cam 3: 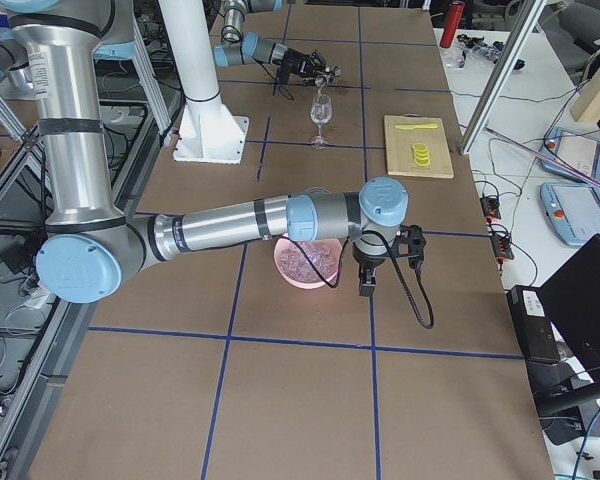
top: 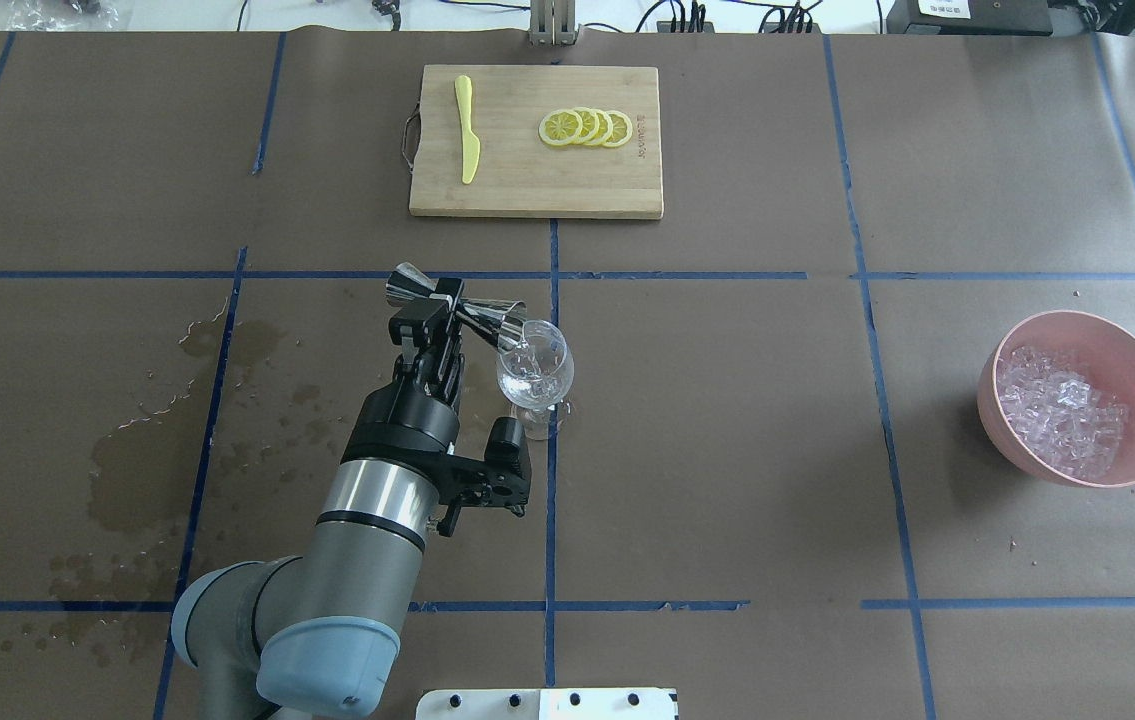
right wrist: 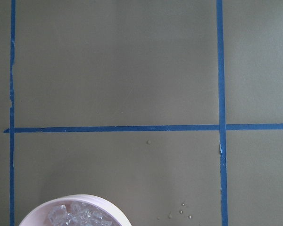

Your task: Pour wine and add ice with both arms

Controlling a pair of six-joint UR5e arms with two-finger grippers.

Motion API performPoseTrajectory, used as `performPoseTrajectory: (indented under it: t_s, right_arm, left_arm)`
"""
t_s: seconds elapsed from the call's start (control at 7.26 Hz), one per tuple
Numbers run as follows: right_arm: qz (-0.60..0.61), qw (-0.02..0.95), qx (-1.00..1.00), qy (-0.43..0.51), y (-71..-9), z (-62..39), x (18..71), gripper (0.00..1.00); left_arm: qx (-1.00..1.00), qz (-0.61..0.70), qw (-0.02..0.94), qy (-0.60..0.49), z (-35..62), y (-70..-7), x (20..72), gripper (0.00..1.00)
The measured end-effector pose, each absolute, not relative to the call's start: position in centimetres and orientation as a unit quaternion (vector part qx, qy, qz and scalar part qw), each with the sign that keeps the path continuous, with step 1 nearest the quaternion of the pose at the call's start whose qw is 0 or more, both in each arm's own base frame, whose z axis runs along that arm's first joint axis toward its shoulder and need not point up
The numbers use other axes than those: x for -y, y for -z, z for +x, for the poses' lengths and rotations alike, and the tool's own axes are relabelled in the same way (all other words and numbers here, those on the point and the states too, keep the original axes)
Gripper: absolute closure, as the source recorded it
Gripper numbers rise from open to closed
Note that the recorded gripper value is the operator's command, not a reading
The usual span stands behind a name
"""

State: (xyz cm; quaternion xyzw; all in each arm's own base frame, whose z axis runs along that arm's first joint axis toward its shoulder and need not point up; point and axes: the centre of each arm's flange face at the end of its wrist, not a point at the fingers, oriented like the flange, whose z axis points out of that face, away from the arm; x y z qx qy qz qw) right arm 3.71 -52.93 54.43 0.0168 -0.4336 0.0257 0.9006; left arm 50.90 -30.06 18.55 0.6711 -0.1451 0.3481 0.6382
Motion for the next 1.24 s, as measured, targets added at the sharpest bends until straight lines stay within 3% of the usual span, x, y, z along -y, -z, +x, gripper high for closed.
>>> performPoseTrajectory:
  t_s: [0.69,1.24]
  right_arm:
    - [0.016,0.901,0.433,-0.026,-54.5,3.7,52.9,0.0]
    - [0.016,0.901,0.433,-0.025,-54.6,3.6,53.0,0.0]
  left_arm:
    - [0.188,0.666,0.622,-0.365,50.3,-17.5,30.2,1.0]
    - [0.095,0.683,0.668,-0.279,51.4,-18.9,30.1,1.0]
